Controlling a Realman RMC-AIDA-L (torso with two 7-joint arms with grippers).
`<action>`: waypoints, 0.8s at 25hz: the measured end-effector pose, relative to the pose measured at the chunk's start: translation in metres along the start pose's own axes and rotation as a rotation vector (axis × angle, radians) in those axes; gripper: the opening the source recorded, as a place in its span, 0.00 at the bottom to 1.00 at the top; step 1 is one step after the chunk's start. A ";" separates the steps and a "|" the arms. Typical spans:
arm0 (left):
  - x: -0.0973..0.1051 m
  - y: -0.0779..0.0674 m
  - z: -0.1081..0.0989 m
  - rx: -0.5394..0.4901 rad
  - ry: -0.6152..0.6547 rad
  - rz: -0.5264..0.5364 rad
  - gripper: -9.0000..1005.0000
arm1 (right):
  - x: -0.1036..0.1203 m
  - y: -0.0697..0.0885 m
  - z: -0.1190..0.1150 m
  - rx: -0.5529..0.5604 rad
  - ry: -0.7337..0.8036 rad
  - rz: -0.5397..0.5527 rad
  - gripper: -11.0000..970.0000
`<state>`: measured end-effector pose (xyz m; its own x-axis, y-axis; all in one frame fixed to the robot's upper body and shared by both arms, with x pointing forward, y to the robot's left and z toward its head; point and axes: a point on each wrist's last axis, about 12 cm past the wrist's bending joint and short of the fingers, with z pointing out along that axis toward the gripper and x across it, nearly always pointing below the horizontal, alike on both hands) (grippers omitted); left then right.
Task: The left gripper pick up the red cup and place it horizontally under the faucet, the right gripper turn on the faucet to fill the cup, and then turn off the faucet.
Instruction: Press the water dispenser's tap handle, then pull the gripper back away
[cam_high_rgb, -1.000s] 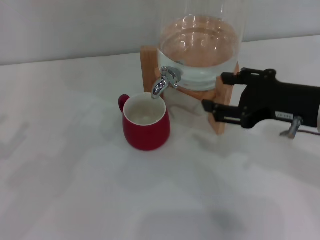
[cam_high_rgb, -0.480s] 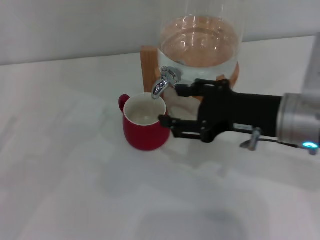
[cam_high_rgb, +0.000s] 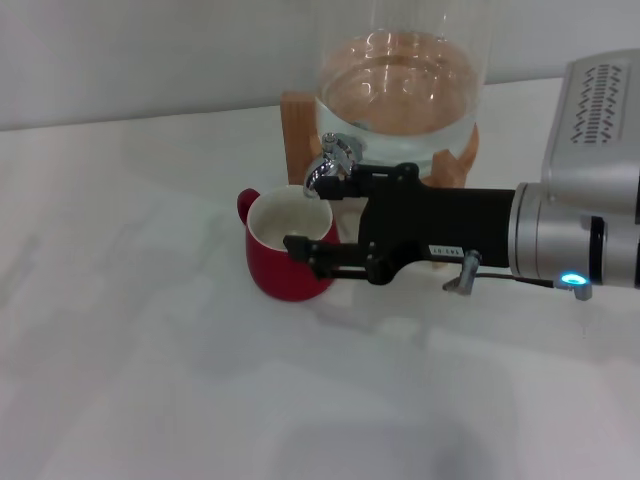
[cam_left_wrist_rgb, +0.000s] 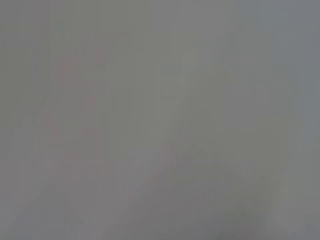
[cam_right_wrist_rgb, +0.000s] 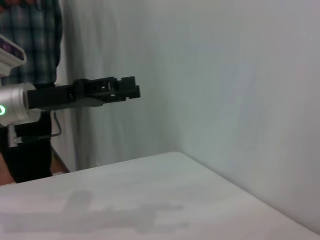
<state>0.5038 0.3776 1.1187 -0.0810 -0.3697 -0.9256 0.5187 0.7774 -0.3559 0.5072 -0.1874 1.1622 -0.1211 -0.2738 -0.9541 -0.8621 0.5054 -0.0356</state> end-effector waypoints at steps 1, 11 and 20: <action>0.000 0.000 0.000 0.000 -0.001 0.000 0.76 | 0.000 -0.001 0.000 0.008 -0.002 0.000 0.75; -0.001 0.001 0.001 -0.008 -0.006 0.001 0.76 | 0.001 0.006 0.008 0.042 -0.014 0.003 0.75; -0.002 0.002 0.001 -0.014 -0.008 0.003 0.76 | 0.001 0.012 0.013 0.077 -0.021 -0.002 0.75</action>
<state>0.5056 0.3800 1.1202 -0.0726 -0.3709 -0.9258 0.5073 0.7855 -0.3545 0.5035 -0.1708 1.1569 -0.1077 -0.2578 -0.9602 -0.8220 0.5663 -0.0598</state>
